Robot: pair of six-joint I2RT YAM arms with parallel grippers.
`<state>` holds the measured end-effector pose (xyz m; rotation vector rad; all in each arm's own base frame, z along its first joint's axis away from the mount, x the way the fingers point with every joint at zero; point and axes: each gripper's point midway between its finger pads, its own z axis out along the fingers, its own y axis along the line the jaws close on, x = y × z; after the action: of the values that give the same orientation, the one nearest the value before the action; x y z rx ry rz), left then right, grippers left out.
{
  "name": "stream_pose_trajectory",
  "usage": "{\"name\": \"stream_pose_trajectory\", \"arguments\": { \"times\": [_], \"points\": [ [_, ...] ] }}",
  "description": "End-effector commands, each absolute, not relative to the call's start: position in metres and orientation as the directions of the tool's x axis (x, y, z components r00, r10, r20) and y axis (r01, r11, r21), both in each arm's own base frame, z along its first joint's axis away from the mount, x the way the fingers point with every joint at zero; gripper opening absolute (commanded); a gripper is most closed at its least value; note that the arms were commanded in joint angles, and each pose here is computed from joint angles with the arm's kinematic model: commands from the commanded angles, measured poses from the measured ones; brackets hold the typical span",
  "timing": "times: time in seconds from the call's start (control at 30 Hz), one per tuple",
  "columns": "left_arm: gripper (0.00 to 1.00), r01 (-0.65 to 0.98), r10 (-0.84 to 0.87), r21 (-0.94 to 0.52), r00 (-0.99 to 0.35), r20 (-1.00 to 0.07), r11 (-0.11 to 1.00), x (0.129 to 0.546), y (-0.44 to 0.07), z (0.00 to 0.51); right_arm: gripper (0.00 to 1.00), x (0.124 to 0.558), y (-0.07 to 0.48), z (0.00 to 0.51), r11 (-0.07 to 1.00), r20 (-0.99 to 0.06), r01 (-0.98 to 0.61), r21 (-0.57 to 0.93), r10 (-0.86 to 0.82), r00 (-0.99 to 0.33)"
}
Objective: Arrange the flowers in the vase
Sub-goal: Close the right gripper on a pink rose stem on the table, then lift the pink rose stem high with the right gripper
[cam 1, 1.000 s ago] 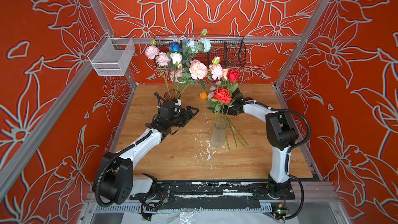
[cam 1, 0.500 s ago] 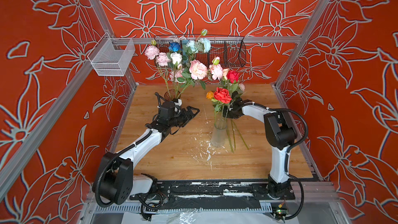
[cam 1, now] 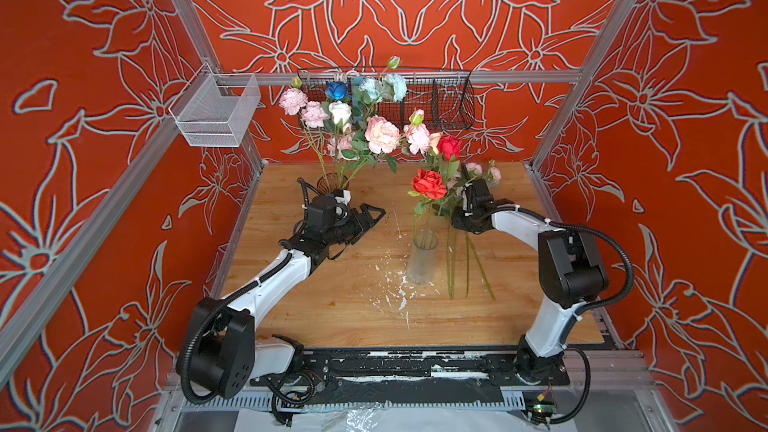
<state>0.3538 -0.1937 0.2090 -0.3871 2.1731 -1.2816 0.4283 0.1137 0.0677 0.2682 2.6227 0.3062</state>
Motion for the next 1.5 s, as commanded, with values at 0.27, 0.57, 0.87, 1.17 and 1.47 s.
{"name": "stream_pose_trajectory", "arguments": {
  "times": [0.27, 0.57, 0.87, 1.17, 1.47],
  "points": [
    [0.9, 0.127, -0.516, -0.878, -0.766, -0.383, 0.462, 0.351, -0.196, 0.242, 0.25, 0.433, 0.1, 0.081, 0.967, -0.465, 0.162, 0.196, 0.237, -0.853],
    [0.9, 0.133, -0.514, -0.881, -0.769, -0.38, 0.453, 0.351, -0.197, 0.244, 0.27, 0.437, 0.101, 0.044, 0.967, -0.392, 0.184, 0.178, 0.241, -0.888],
    [0.9, 0.137, -0.512, -0.883, -0.77, -0.381, 0.45, 0.35, -0.198, 0.245, 0.01, 0.437, 0.099, 0.061, 0.961, -0.432, 0.19, 0.202, 0.261, -0.863],
    [0.91, 0.198, -0.511, -0.886, -0.755, -0.411, 0.42, 0.346, -0.2, 0.261, 0.0, 0.429, 0.098, 0.133, 0.946, -0.564, 0.153, 0.285, 0.295, -0.771],
    [0.91, 0.236, -0.518, -0.884, -0.738, -0.433, 0.403, 0.341, -0.199, 0.273, 0.0, 0.386, 0.081, 0.179, 0.924, -0.687, 0.143, 0.356, 0.362, -0.63]
  ]
}}
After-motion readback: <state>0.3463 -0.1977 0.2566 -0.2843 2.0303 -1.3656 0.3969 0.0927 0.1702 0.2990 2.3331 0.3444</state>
